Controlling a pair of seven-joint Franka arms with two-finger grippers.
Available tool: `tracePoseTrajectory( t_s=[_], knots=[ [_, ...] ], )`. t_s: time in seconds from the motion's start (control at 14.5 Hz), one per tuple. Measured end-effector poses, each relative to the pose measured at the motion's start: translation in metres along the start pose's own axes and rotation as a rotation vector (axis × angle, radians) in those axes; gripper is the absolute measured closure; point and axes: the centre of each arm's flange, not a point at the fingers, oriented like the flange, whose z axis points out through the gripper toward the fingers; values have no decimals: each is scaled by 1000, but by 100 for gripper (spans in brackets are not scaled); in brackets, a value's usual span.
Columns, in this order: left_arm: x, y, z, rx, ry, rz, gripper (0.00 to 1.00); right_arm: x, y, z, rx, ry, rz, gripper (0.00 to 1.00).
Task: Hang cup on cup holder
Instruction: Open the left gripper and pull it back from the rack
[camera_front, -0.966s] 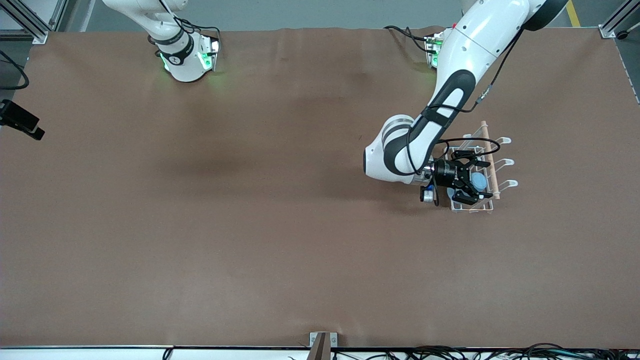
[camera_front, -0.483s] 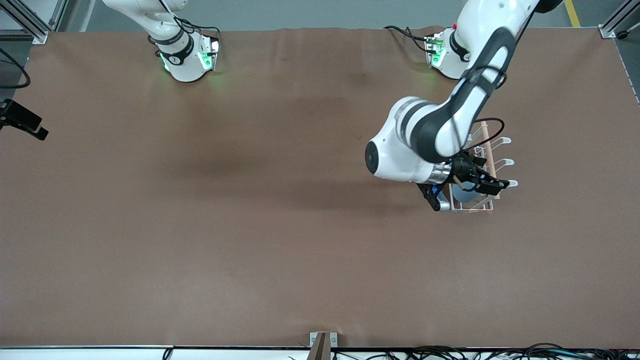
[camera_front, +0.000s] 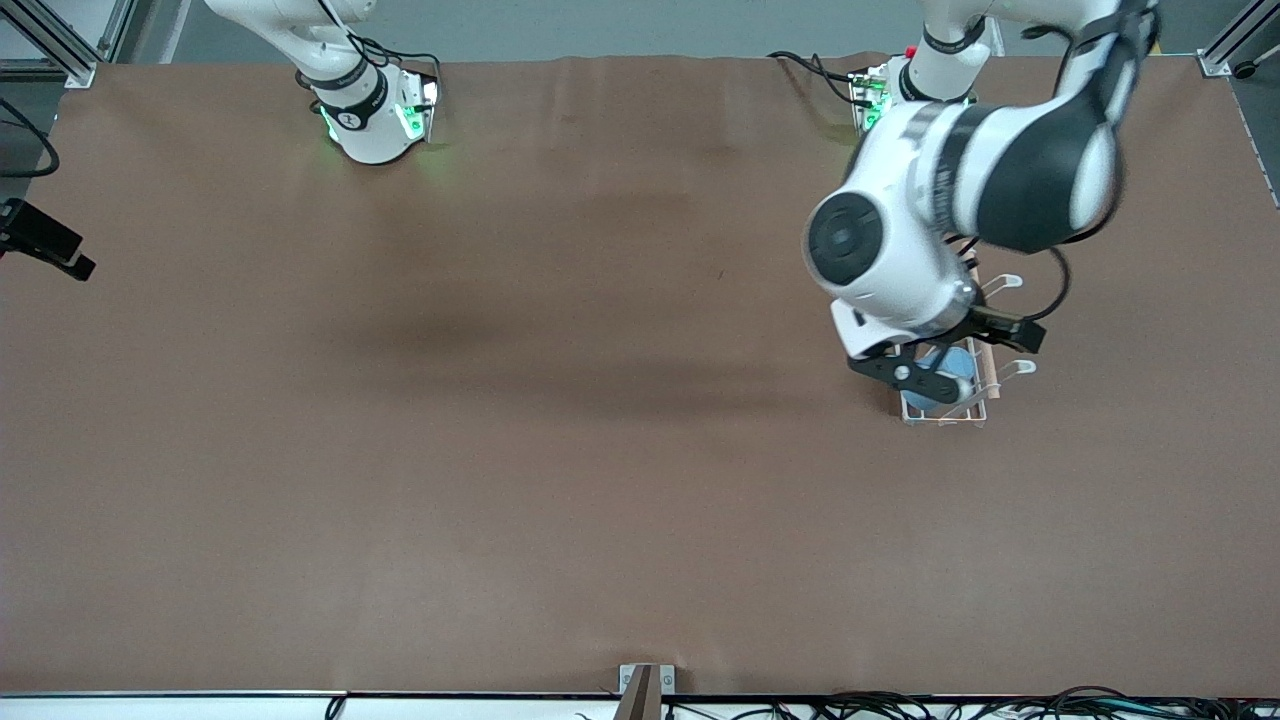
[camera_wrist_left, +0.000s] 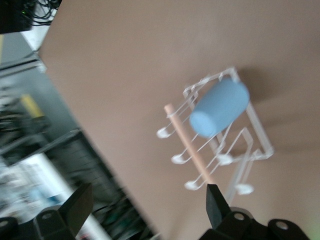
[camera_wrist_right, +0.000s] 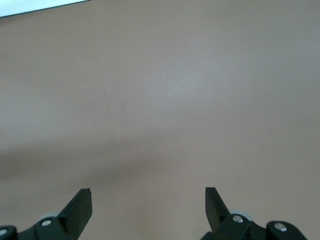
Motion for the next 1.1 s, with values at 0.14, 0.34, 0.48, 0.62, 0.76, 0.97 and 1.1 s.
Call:
tracePoseTrajectory(
  t_s=[0.14, 0.34, 0.48, 0.62, 0.76, 0.97, 1.1],
  knots=[
    [-18, -56, -10, -153, 83, -113, 0, 0, 0, 0, 0, 0, 0, 0],
    [-47, -120, -18, -323, 161, -243, 0, 0, 0, 0, 1, -1, 1, 0],
    [-64, -138, -28, -402, 198, -286, 0, 0, 0, 0, 1, -1, 1, 0],
    [-82, -145, -43, -462, 227, -317, 0, 1, 0, 0, 3, 4, 1, 0],
    [-103, -157, -55, -523, 252, -356, 0, 1, 0, 0, 4, 8, 1, 0],
    [-142, -173, -61, -573, 275, -396, 0, 2, 2, 0, 4, 10, 4, 0],
    [-161, -172, -67, -570, 285, -402, 0, 2, 3, 0, 4, 9, 6, 0]
  ],
)
